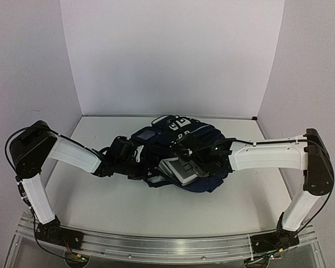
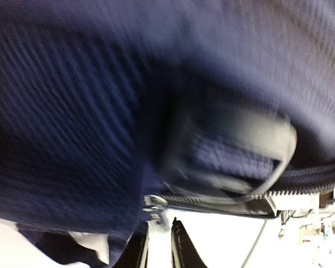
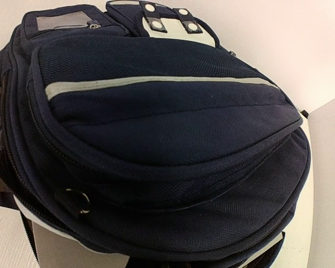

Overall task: Pack the student bag
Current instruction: Zip the student bag at the center of the board.

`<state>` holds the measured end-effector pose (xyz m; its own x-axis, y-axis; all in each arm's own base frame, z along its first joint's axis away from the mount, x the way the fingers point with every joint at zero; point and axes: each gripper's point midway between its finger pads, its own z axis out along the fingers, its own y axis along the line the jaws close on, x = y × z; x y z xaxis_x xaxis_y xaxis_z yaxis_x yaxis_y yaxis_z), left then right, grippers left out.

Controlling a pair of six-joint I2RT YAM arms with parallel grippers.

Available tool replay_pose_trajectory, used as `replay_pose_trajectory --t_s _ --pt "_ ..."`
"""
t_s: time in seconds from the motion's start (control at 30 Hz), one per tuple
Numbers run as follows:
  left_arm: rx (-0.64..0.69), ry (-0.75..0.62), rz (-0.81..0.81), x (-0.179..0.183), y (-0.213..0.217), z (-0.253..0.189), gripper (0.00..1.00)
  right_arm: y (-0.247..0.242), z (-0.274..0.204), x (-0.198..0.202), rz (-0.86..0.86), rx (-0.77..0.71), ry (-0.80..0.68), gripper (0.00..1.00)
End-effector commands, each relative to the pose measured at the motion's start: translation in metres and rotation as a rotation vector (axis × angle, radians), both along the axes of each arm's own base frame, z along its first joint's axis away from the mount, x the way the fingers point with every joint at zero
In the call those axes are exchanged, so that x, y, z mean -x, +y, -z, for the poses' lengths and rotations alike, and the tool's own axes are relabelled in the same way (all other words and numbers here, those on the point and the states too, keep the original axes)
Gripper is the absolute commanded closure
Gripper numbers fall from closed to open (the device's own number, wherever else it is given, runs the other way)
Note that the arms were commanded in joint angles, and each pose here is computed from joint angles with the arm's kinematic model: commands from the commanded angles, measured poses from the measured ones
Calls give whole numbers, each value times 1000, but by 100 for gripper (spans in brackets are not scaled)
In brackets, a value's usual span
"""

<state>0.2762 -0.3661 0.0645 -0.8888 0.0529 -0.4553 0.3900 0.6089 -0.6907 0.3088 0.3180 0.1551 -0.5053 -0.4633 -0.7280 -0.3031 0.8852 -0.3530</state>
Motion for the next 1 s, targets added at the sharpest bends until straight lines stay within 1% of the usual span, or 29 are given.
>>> replay_pose_trajectory --t_s 0.0,0.17,0.27,0.4,0.43,0.47,0.67,0.8,0.97 --pt "33 27 60 22 -15 -12 82 25 -34 -13 16 -181 -65 100" --pt "53 16 76 24 -17 -9 71 24 -32 -12 15 -186 -57 100" --pt "27 -5 60 20 -14 -5 66 25 -32 -12 12 -186 -56 100" --pt "-24 -37 21 17 -1 0 56 23 -34 -12 15 -190 -60 100" --pt "-34 -52 13 16 2 0 55 23 -35 -11 16 -193 -60 100" --pt "-45 -62 7 16 6 1 55 22 -35 -11 16 -193 -61 100" --pt "-78 -177 -39 7 24 1 64 23 -34 -11 13 -192 -58 100" --pt "-69 -232 -27 -3 20 -4 66 23 -35 -10 13 -196 -57 100" --pt "-80 -266 -51 -21 22 -5 70 22 -37 -10 16 -206 -57 100"
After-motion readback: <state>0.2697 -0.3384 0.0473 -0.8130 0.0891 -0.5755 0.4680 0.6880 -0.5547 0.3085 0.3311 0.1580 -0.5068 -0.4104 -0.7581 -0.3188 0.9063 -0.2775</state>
